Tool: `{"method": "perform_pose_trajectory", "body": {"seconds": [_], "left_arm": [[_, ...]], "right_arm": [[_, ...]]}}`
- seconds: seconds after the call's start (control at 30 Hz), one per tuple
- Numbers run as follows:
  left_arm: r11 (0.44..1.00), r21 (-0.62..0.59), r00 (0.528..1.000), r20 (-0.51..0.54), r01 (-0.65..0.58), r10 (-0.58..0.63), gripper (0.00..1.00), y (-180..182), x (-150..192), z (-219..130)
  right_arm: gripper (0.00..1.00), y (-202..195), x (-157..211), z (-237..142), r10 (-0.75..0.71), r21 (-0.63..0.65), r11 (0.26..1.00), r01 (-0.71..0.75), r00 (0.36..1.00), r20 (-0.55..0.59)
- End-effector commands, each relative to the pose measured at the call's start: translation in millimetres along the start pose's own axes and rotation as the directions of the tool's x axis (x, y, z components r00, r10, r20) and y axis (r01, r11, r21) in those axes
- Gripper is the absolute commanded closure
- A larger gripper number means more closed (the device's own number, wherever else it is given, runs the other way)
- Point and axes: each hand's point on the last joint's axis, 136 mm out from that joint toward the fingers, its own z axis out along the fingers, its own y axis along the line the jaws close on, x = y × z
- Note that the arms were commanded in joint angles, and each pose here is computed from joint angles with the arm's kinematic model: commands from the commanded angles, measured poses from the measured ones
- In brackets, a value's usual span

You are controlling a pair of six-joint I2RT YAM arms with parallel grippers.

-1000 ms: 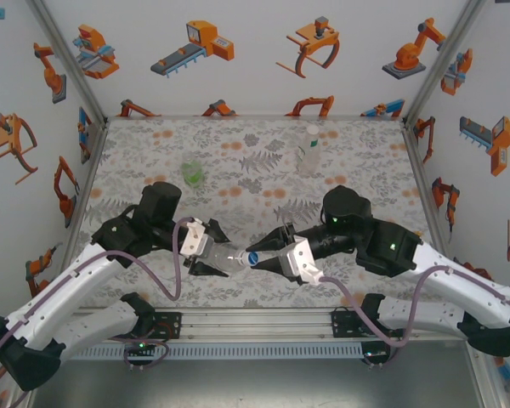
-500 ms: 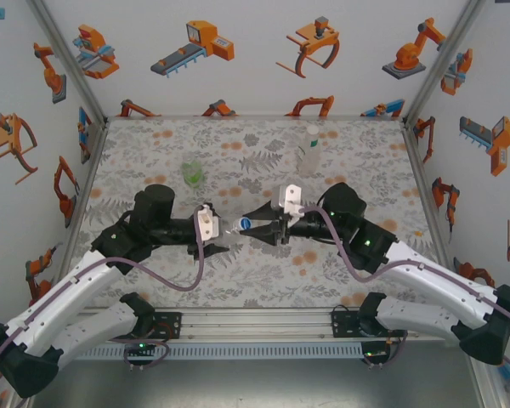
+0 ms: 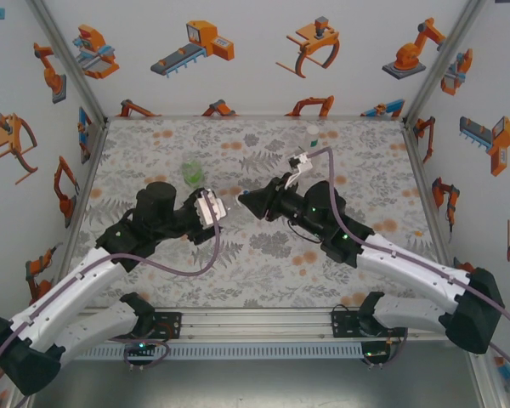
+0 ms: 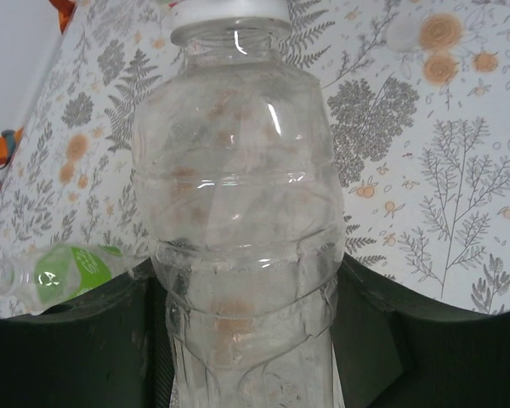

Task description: Screw on the bottle caps

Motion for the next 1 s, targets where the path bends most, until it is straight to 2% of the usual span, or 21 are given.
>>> {"method": "perform_pose_trajectory", "body": {"seconds": [0.0,0.1,0.27,0.33,0.53,0.7,0.83,0.97], "left_arm": [[0.997,0.053,0.991,0.129,-0.048,0.041,1.0,-9.7,-30.4,-5.5],[0.998,0.049,0.992,0.123,-0.043,0.036,1.0,-8.3,-29.3,-3.5],[1.0,0.008,0.995,0.096,-0.02,0.019,1.0,0.1,-24.9,-0.6],[1.0,-0.008,0.997,0.082,-0.011,0.011,1.0,3.3,-22.8,0.7],[0.999,-0.035,0.998,0.06,0.004,-0.001,1.0,8.9,-18.6,1.7],[0.999,-0.04,0.998,0.059,0.009,-0.006,1.0,10.7,-18.4,0.9],[0.998,-0.055,0.998,0.065,0.012,-0.008,1.0,14.4,-19.2,-1.1],[0.997,-0.073,0.997,0.074,0.016,-0.01,1.0,18.1,-19.1,-4.0]], "right_arm": [[1.0,-36.2,5.7,11.5,0.324,0.121,0.936,-0.33,0.944,0.064],[1.0,-28.5,8.8,19.3,0.415,0.062,0.907,-0.417,0.909,0.05],[1.0,-33.9,18.9,23.1,0.54,0.051,0.839,-0.542,0.84,0.047],[1.0,-35.2,20.1,23.0,0.539,0.053,0.84,-0.541,0.841,0.045],[1.0,-52.8,1.2,5.2,0.412,0.133,0.898,-0.42,0.907,0.087],[1.0,-67.9,-21.3,-16.5,0.216,0.264,0.936,-0.232,0.972,0.089],[1.0,-91.6,-9.4,-20.5,0.068,0.38,0.923,-0.056,0.998,-0.018],[1.0,-113.4,22.3,-13.5,-0.043,0.403,0.91,0.1,0.988,-0.148]]}}
